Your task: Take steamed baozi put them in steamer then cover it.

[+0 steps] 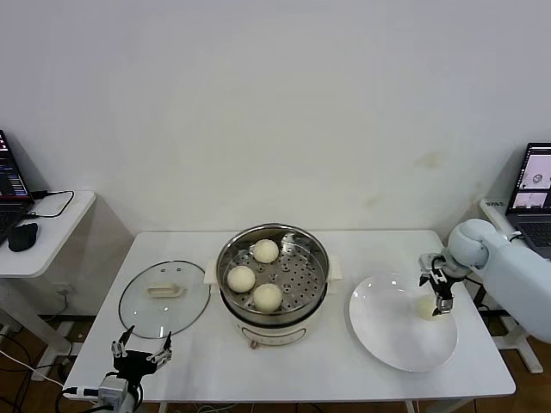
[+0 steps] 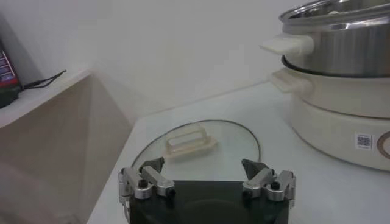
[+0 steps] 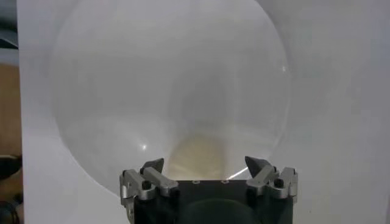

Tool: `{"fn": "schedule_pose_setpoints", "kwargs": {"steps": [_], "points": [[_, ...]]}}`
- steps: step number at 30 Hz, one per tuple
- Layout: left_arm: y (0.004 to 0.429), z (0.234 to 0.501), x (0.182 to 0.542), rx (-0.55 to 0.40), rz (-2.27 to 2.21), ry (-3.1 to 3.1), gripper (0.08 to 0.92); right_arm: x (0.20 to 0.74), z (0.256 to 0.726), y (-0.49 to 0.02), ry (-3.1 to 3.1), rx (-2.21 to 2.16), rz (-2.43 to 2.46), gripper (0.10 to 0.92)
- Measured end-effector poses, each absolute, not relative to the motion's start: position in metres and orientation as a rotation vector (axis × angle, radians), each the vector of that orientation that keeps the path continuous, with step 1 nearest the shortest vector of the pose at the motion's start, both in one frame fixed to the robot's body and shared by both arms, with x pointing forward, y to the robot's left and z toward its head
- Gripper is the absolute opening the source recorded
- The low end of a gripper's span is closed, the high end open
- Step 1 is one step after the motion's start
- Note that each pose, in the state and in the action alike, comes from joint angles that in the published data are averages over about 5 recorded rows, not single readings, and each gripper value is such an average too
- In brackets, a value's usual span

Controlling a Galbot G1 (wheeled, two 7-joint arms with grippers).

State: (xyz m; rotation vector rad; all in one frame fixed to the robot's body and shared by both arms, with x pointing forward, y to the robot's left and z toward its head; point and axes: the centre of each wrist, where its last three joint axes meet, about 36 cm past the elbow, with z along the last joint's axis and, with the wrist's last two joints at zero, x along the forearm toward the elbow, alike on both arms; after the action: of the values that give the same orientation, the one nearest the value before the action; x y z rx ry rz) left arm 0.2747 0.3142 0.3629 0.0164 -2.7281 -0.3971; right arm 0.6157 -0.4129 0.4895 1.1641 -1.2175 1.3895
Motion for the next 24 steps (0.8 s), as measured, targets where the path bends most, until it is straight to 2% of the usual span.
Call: {"fn": "schedule_pose_setpoints", "kwargs": {"steps": [24], "points": [[0.311,0.360,0.273,0.012,-0.397,-2.718,0.823,0.610,0.459,-0.424,-1.220,1.127,1.377,0.823]]}}
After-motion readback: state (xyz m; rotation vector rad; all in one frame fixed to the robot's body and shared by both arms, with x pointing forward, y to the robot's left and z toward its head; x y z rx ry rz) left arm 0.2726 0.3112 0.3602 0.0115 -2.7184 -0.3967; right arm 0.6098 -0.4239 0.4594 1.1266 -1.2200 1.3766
